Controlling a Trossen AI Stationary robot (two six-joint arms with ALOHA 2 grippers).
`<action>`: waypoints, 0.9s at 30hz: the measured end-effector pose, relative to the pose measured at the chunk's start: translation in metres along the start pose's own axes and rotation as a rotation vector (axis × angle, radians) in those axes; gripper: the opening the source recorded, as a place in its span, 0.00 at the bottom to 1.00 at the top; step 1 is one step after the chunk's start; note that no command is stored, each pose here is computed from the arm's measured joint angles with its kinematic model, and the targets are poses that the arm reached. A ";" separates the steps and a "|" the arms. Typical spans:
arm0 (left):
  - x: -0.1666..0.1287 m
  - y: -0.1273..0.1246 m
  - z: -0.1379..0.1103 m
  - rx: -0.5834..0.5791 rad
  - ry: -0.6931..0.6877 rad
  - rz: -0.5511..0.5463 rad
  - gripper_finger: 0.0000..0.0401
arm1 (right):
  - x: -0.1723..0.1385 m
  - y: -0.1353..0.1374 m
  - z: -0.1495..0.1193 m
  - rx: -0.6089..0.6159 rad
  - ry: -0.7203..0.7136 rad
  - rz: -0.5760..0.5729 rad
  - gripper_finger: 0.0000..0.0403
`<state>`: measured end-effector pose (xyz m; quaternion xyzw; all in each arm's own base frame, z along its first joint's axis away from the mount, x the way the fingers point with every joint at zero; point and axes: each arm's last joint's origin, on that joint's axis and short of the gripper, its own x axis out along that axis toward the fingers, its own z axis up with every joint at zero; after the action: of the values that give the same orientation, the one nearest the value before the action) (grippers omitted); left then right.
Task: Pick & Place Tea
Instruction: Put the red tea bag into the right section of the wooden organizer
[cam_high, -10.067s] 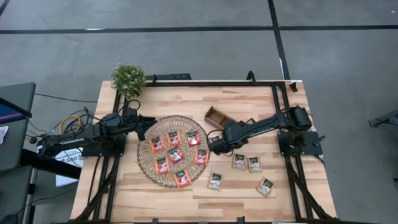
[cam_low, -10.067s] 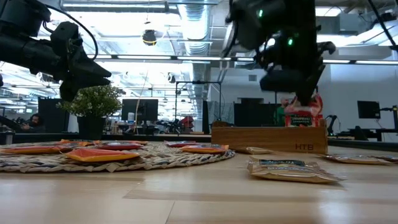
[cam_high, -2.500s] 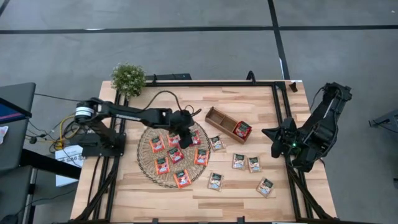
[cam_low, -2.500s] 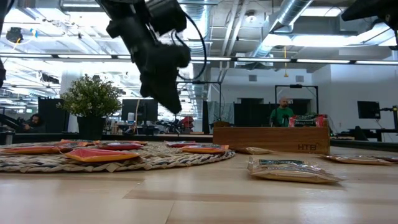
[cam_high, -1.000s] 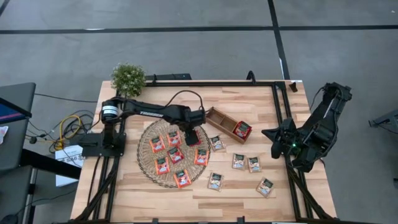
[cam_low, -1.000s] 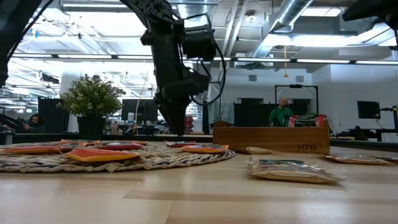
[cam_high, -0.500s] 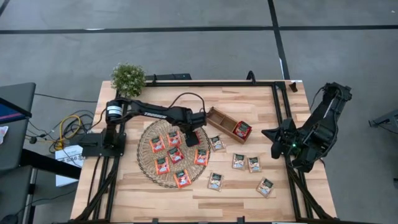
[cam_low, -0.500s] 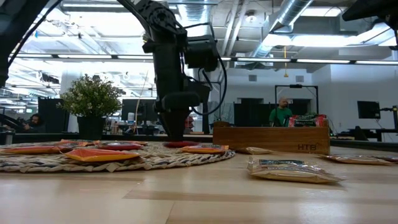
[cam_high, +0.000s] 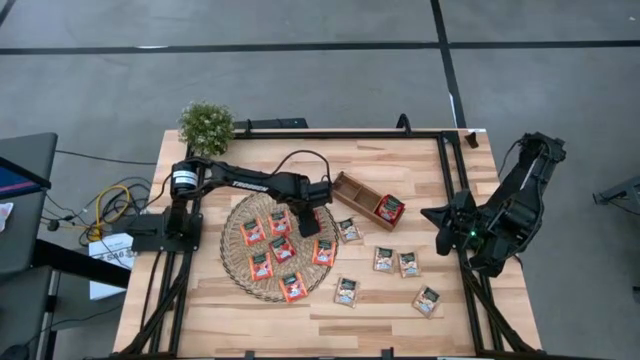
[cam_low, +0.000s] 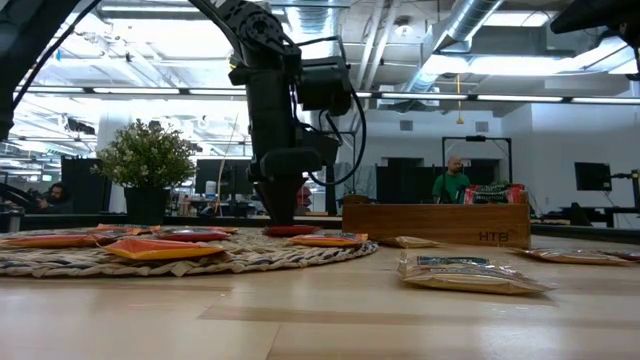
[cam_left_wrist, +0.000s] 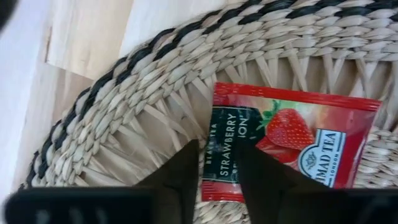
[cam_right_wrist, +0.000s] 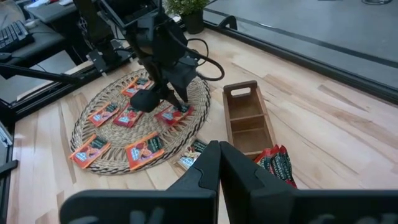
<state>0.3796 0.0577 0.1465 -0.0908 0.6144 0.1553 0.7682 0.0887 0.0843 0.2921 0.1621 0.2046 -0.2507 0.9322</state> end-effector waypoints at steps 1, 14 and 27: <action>0.000 0.000 0.000 0.001 0.000 0.000 0.17 | 0.000 0.000 0.000 0.000 0.000 0.000 0.00; -0.006 0.001 -0.002 0.005 0.015 0.008 0.00 | 0.000 0.001 0.000 0.009 0.000 0.005 0.00; -0.106 0.005 0.011 -0.011 -0.224 -0.044 0.00 | 0.000 0.003 0.000 0.034 -0.001 0.018 0.00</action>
<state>0.3670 0.0525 0.2519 -0.0903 0.5216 0.1509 0.8349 0.0904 0.0868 0.2929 0.1795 0.1982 -0.2456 0.9318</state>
